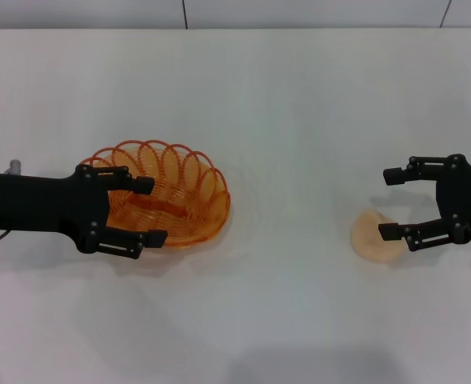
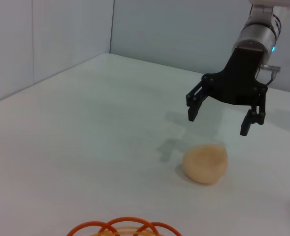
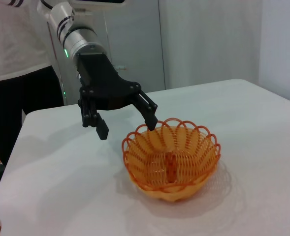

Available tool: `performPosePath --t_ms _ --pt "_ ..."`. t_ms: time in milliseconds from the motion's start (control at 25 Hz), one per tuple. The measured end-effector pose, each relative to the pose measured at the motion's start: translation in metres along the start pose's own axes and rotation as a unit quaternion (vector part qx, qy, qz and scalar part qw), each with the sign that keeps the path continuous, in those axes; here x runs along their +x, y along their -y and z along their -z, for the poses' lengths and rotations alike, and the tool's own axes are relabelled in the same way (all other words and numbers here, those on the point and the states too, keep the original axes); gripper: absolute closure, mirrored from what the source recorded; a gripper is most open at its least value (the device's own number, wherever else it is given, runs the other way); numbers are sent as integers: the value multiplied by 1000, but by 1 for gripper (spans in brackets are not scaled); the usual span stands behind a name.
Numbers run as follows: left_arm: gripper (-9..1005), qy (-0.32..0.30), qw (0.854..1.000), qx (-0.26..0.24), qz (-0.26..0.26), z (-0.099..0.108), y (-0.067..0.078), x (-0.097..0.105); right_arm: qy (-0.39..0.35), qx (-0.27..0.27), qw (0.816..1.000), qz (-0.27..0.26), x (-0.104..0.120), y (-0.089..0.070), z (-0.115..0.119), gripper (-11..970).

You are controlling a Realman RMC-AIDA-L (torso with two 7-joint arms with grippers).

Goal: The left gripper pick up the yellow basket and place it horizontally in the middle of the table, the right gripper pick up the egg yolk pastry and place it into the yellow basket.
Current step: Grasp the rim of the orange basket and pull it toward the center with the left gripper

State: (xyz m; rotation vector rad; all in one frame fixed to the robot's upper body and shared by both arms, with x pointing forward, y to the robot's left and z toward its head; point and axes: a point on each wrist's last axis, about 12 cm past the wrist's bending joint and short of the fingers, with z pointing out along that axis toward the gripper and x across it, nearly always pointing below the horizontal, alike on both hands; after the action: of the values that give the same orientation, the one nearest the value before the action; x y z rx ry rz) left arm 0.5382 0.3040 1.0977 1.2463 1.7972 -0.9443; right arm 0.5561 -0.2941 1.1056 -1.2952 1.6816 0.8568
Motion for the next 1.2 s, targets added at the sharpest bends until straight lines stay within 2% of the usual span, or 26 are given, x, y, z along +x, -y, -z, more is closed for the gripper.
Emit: performPosePath --t_ms 960,1080,1200 --pt "112 -4 1000 -15 -1 2 -4 1 17 25 1000 3 1 2 5 100" --pt "112 -2 1000 -17 7 2 -4 0 23 33 999 2 2 2 9 102" --pt "112 -5 999 -32 43 8 -7 -8 25 37 999 3 3 2 11 103"
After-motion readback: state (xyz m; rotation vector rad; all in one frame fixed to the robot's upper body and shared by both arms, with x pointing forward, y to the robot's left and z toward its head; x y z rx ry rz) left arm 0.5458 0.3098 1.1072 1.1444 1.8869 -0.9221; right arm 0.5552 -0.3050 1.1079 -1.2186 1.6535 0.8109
